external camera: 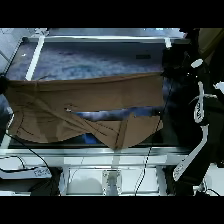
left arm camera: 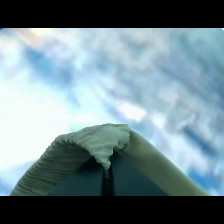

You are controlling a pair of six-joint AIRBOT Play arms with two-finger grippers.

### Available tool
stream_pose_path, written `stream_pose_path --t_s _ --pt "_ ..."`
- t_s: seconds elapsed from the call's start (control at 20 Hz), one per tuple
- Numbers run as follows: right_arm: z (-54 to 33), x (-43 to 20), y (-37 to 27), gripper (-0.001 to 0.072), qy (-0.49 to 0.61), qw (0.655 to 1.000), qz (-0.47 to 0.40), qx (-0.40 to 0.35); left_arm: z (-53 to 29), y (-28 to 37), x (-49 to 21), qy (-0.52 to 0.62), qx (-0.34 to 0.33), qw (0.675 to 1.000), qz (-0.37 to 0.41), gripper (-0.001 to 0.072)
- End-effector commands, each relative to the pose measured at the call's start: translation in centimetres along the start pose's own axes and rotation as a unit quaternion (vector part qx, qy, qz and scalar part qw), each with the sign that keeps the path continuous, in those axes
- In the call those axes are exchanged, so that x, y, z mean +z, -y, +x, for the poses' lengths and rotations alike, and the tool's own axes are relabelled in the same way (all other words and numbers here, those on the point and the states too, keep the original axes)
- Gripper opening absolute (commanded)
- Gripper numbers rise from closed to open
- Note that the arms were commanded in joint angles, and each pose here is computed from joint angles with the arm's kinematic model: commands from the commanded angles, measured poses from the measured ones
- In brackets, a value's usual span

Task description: Fold the clothes and pants, and hang the long-sleeved shirts on hangers.

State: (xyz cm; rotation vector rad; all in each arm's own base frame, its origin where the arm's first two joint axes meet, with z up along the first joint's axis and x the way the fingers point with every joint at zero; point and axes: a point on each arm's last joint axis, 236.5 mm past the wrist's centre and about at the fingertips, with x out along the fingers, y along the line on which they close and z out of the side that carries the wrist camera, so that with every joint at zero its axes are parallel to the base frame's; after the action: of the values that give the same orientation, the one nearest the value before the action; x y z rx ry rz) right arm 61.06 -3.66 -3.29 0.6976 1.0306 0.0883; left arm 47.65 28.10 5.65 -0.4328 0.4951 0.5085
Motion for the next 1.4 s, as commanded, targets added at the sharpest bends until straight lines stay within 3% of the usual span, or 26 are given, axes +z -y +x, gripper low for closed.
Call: stream_pose_path --t_s 0.0,0.05,0.1,0.25,0.45,0.7,0.75,0.8,1.0,1.35 --pt "0.6 0.4 -1.0 0.0280 0.016 1.000 0.009 0.006 1.9 1.9 -1.0 0.009 -0.010 1.000 0.009 0.0363" --pt "0.5 0.6 -1.8 0.0420 0.017 1.000 0.012 0.017 1.8 2.3 -0.7 0.013 -0.013 1.000 0.011 0.0657" --pt "0.0 0.6 -2.6 0.0420 0.015 0.999 0.012 0.028 1.4 2.6 -0.2 0.013 -0.015 1.000 0.016 0.0696" --pt "-3.6 -0.2 -3.8 0.0419 -0.010 0.999 -0.021 0.028 -2.7 0.1 1.5 -0.009 0.018 0.996 0.087 0.0690" --pt "-11.2 -2.1 -4.2 0.0413 -0.040 0.995 -0.094 -0.023 -12.4 -10.9 -0.6 -0.127 0.170 0.960 0.182 0.0678" --pt "-16.2 -11.3 -4.1 0.0412 -0.152 0.975 -0.157 -0.030 -20.4 -21.1 -12.0 -0.210 0.254 0.941 0.071 0.0669" --pt "-16.3 -13.4 -3.6 0.0409 -0.167 0.974 -0.152 -0.030 -21.1 -22.1 -14.1 -0.227 0.262 0.936 0.055 0.0593" --pt "-15.9 -15.3 -3.1 0.0405 -0.176 0.974 -0.142 -0.031 -21.1 -22.4 -15.8 -0.237 0.260 0.935 0.031 0.0562" --pt "-11.9 -22.4 -4.0 0.0406 -0.243 0.960 -0.141 -0.016 -18.5 -19.9 -18.1 -0.242 0.200 0.947 -0.066 0.0562" --pt "-5.6 -29.2 -7.2 0.0406 -0.298 0.917 -0.263 -0.034 -16.7 -18.4 -23.1 -0.323 0.156 0.924 -0.132 0.0563"
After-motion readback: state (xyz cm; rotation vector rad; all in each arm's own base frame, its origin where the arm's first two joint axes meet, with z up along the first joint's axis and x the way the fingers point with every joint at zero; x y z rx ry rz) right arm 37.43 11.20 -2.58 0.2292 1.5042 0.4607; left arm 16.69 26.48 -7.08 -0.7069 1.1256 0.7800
